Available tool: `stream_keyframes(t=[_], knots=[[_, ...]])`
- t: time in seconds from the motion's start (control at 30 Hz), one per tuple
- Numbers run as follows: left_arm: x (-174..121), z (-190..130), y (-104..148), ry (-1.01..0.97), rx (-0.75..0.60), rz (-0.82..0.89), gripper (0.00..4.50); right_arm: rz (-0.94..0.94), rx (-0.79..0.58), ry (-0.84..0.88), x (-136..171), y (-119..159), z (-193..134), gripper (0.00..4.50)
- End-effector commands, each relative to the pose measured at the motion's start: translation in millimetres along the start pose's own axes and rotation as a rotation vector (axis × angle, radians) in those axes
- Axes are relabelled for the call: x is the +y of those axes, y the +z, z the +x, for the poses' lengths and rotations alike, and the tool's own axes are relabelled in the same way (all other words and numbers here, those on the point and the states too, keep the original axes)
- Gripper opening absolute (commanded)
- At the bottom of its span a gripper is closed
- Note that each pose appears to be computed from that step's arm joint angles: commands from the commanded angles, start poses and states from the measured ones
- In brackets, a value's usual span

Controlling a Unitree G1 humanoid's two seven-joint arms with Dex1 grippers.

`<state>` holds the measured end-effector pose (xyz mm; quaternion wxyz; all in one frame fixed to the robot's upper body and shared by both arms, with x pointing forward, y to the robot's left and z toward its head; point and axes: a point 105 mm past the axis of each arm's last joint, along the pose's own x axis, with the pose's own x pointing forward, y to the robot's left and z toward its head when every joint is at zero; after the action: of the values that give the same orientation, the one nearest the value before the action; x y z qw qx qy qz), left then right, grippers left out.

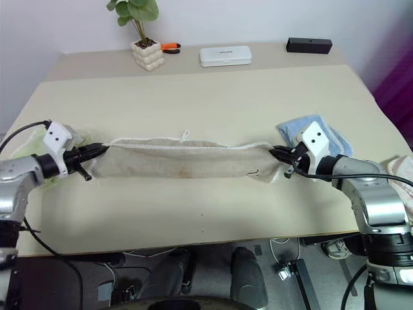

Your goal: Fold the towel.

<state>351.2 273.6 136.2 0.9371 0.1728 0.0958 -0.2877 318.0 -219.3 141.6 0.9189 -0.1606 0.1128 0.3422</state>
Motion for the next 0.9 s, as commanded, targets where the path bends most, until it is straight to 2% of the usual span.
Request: stream_keyframes(t=[0.03, 0.2, 0.23, 0.3, 0.33, 0.5, 0.57, 0.67, 0.77, 0.9], knots=[[10, 7, 1, 0.031, 0.003, 0.046, 0.00, -0.027, -0.024, -0.020, -2, 5, 1, 0.03], [17, 14, -4, 0.056, 0.013, 0.039, 0.00, -0.024, -0.016, -0.033, -2, 2, 3, 0.03], [19, 14, -6, 0.063, 0.009, 0.016, 0.29, -0.016, -0.019, -0.038, -1, 3, 4, 0.01], [20, 13, -6, 0.070, -0.006, 0.001, 0.87, 0.012, -0.030, -0.055, -3, 5, 6, 0.59], [22, 12, -6, 0.083, -0.006, 0.007, 1.31, 0.016, -0.033, -0.057, -3, 6, 6, 0.88], [37, 6, -5, 0.194, -0.016, 0.020, 3.73, -0.044, -0.018, -0.109, -9, 8, 1, 3.34], [42, 3, 6, 0.238, -0.076, 0.003, 3.74, -0.057, -0.028, -0.135, -13, 13, -5, 4.28], [44, -7, 30, 0.280, -0.214, -0.033, 3.74, 0.004, -0.073, -0.163, -19, 23, -22, 4.28], [34, -13, 44, 0.265, -0.292, -0.053, 3.74, 0.141, -0.130, -0.097, -5, 30, -36, 4.40], [-29, -3, 50, 0.034, -0.278, 0.016, 3.74, 0.317, -0.179, 0.069, 39, 33, -50, 4.40]])
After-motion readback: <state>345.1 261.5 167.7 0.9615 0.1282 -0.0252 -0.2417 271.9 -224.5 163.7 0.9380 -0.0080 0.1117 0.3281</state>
